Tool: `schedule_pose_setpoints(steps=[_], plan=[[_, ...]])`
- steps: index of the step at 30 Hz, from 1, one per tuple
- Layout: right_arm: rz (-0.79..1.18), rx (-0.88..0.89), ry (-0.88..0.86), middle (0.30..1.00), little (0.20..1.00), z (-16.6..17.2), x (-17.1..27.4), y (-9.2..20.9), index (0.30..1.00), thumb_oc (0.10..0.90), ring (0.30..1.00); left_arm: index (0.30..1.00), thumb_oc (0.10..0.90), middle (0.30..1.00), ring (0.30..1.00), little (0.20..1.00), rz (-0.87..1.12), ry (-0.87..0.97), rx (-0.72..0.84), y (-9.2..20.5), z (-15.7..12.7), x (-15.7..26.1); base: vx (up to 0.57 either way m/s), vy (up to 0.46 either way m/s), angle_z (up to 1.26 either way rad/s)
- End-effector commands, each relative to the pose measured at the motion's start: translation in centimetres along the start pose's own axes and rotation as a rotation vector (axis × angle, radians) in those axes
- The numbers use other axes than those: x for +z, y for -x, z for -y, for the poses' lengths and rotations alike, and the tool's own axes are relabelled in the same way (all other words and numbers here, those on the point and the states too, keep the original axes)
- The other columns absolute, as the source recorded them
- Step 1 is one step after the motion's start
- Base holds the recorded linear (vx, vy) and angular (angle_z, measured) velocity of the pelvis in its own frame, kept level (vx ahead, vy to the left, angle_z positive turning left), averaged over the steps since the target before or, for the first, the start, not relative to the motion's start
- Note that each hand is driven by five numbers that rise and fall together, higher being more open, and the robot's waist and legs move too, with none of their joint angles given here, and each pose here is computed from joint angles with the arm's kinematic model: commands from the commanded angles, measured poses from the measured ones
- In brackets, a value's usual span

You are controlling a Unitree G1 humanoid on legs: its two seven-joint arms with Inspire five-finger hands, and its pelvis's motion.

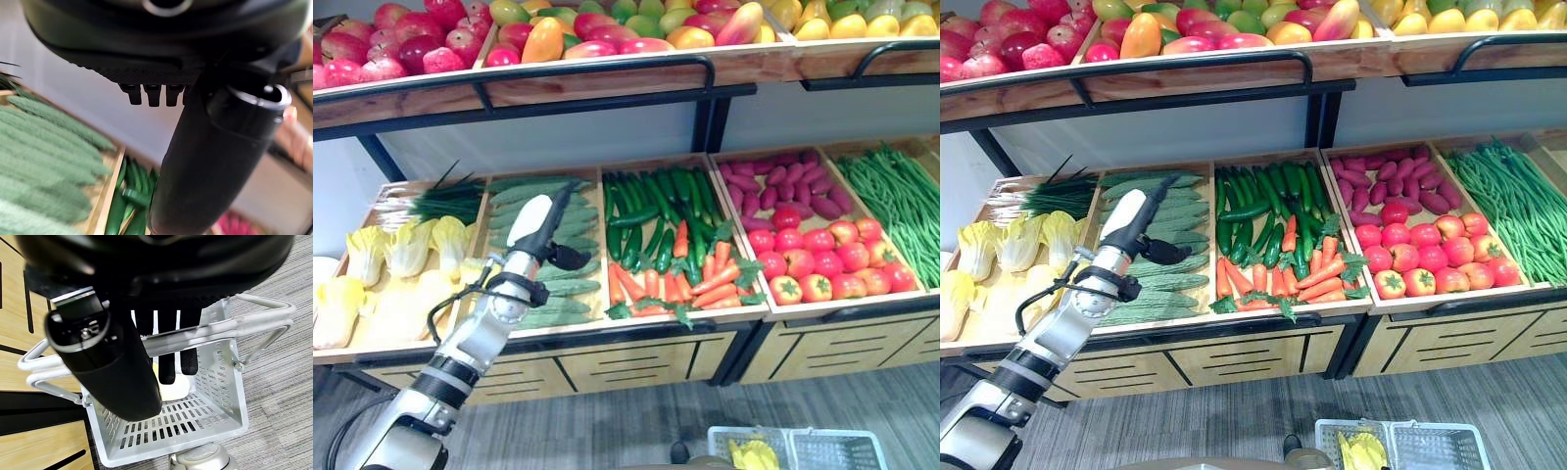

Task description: Get the vegetables into the basket

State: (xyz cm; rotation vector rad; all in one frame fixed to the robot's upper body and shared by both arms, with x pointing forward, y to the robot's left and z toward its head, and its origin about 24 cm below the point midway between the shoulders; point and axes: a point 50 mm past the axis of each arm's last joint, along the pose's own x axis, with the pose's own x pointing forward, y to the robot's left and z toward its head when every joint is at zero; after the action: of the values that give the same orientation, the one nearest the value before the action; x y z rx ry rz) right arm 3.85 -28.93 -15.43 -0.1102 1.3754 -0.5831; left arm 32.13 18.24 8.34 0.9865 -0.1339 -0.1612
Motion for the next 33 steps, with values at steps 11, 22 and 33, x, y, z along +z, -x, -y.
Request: schedule_pose_setpoints(steps=[11, 22, 33], plan=[[0.106, -0.015, 0.029, 0.3, 0.3, -0.2, 3.0, 0.0, 0.3, 0.4, 0.3, 1.0, 0.9, 1.0, 1.0, 1.0, 0.229, -0.393, -0.033, -6.2, -0.8, 6.7, 0.01, 0.012, -0.09], [0.102, -0.021, 0.042, 0.3, 0.3, -0.1, 2.5, 0.0, 0.3, 0.4, 0.3, 1.0, 0.9, 1.0, 1.0, 1.0, 0.239, -0.674, -0.201, -6.2, 2.7, 5.7, 0.0, 0.001, 0.0], [0.106, -0.045, 0.082, 0.3, 0.3, 0.9, 2.3, -0.1, 0.3, 0.4, 0.3, 1.0, 0.9, 1.0, 1.0, 1.0, 0.102, -0.871, -0.329, -5.4, 4.7, 1.3, 0.0, 0.0, 0.0]])
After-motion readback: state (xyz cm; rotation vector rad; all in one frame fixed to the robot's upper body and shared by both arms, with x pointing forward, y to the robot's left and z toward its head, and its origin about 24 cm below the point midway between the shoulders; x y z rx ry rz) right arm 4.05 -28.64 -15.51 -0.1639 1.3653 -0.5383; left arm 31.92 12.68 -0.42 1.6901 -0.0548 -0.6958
